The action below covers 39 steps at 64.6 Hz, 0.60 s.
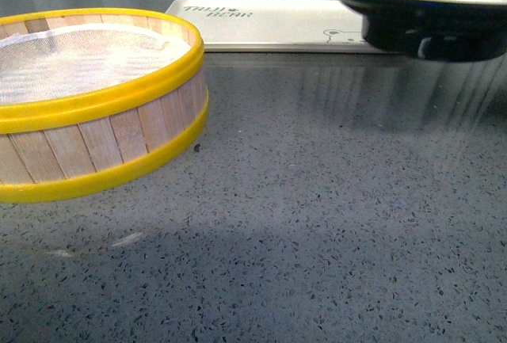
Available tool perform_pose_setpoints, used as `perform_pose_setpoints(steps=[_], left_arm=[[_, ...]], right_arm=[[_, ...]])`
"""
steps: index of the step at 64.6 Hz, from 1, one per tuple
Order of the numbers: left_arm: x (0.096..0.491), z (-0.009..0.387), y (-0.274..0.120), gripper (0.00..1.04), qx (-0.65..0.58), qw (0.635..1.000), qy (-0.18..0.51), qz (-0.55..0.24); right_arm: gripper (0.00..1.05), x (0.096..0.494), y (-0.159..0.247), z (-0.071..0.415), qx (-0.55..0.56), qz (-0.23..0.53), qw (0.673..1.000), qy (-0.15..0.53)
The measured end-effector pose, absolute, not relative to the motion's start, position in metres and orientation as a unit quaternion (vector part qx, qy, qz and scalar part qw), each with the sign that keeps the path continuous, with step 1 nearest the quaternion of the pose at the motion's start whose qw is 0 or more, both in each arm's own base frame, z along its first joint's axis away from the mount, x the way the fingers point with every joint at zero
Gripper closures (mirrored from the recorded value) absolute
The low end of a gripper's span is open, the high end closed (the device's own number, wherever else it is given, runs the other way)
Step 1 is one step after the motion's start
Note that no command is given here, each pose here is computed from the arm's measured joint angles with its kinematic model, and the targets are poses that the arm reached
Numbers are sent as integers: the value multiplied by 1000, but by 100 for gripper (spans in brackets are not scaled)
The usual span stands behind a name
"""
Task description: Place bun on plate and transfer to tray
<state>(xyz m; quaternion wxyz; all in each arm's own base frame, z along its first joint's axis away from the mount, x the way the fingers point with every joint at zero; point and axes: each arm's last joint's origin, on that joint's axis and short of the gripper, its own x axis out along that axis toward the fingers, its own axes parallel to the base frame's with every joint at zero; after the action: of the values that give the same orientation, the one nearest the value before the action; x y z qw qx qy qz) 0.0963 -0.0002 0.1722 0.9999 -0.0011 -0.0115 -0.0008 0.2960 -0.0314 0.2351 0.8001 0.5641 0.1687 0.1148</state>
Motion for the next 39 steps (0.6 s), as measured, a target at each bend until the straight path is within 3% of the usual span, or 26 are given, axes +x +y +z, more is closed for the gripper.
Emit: perform_pose_setpoints(steps=[9, 18, 39], left_arm=[[96, 172, 0, 7, -1, 1000, -12, -1], [96, 172, 0, 7, -1, 1000, -12, -1], [96, 172, 0, 7, -1, 1000, -12, -1]], right_arm=[[102, 306, -53, 251, 564, 93, 812, 115], [102, 334, -68, 243, 575, 57, 808, 114], [102, 386, -36, 239, 570, 72, 808, 129]])
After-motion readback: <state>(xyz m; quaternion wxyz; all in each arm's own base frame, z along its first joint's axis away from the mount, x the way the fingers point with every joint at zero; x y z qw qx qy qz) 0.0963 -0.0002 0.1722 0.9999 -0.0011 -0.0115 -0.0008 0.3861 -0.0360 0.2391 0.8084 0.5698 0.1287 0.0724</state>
